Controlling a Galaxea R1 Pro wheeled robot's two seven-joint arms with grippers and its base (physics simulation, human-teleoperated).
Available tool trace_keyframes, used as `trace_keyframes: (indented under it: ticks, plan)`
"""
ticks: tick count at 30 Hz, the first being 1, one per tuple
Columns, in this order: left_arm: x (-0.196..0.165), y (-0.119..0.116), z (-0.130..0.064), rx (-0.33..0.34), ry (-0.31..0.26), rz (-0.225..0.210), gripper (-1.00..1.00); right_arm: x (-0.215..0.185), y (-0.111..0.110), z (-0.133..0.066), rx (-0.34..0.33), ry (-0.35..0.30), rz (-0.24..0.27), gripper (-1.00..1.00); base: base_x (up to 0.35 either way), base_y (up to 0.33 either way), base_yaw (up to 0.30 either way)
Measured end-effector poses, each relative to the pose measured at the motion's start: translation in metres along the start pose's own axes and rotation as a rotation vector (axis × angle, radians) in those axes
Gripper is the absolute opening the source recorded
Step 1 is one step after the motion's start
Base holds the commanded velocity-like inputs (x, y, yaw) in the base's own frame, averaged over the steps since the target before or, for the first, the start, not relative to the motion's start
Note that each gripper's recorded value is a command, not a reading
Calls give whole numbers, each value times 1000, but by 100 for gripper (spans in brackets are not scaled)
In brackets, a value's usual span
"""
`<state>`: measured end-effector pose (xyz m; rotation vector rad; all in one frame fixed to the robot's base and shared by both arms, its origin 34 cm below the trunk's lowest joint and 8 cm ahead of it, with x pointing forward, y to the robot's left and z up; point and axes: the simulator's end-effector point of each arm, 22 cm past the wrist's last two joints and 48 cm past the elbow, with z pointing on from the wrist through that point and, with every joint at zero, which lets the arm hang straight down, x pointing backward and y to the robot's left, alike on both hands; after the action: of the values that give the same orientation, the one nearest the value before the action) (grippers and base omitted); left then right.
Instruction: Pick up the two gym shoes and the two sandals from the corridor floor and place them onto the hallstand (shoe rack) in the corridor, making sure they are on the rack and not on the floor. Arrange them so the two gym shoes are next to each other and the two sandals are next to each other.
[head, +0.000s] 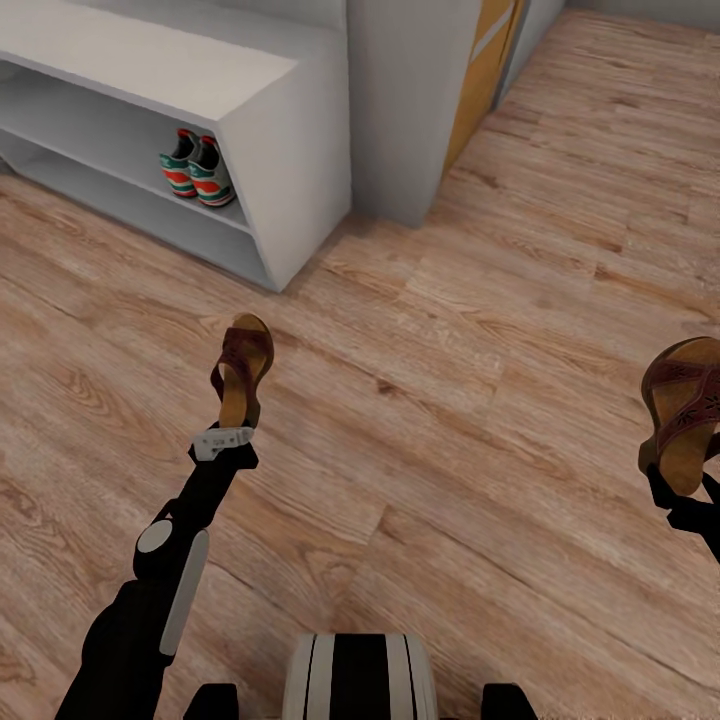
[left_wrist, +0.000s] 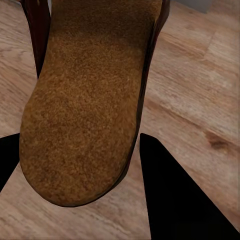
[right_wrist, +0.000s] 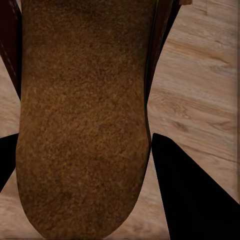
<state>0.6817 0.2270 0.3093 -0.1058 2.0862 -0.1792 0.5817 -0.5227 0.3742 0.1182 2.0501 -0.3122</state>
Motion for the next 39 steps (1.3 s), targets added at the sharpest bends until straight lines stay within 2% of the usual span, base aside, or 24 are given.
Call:
trace_keyframes:
  ticks: [12, 30, 39]
  plan:
    - [-3, -2, 0, 3, -5, 1, -100, -3, -1, 0, 2, -6, 2, -100, 0, 0, -107]
    - [27, 3, 10, -5, 52, -3, -100, 23, 3, 6, -2, 40, -11, -100, 0, 0, -107]
    - [18, 3, 10, -4, 39, -1, -100, 16, 1, 4, 0, 27, -7, -100, 0, 0, -107]
